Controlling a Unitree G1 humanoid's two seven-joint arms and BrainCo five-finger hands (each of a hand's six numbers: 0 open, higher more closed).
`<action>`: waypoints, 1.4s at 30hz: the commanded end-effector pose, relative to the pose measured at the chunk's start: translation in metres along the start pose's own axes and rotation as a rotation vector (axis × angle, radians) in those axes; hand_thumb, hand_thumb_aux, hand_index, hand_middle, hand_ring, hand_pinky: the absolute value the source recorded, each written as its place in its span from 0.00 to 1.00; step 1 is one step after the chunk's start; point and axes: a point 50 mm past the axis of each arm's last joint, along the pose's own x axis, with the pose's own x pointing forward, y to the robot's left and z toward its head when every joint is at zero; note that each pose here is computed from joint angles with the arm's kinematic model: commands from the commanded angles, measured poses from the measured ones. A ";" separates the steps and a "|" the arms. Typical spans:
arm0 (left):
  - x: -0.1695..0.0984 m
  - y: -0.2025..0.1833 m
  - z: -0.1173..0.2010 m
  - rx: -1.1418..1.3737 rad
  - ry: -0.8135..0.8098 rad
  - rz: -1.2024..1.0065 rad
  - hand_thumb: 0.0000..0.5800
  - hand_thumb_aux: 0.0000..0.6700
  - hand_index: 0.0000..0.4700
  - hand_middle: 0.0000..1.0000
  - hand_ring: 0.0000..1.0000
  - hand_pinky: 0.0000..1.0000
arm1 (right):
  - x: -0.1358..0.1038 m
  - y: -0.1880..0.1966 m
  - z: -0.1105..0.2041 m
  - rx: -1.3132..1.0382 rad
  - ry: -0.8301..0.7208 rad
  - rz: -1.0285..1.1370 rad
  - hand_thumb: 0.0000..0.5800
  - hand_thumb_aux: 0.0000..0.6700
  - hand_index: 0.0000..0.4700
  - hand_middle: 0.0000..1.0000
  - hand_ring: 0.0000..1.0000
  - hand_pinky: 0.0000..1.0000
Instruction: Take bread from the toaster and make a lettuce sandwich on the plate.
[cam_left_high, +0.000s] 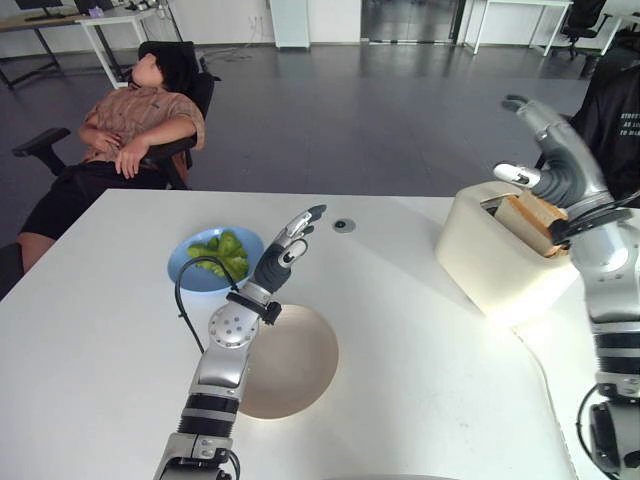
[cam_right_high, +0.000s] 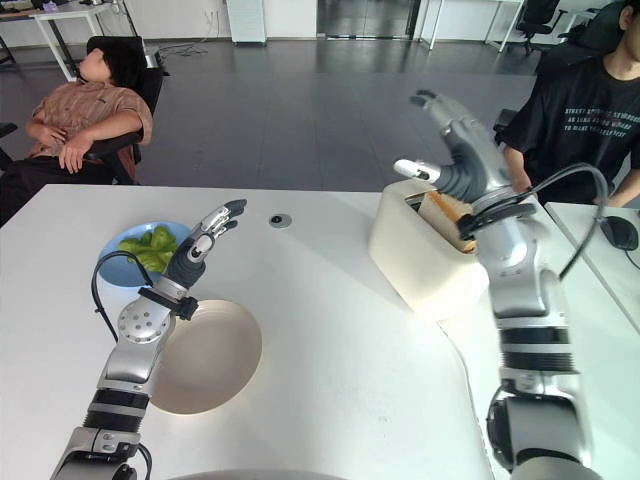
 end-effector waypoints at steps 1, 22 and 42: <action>0.000 0.000 0.003 0.020 -0.010 0.001 0.00 0.00 0.00 0.00 0.00 0.00 | -0.002 -0.009 -0.030 -0.310 0.122 0.071 0.00 0.00 0.00 0.00 0.00 0.00; 0.001 0.003 0.004 0.022 -0.020 0.005 0.00 0.00 0.00 0.00 0.00 0.00 | -0.032 0.038 -0.077 -0.373 0.347 0.464 0.98 0.87 0.87 0.00 0.00 0.00; 0.000 0.017 0.001 0.044 -0.011 0.073 0.00 0.00 0.00 0.00 0.00 0.00 | -0.008 0.028 -0.048 -0.057 0.228 0.235 1.00 1.00 1.00 0.00 0.00 0.00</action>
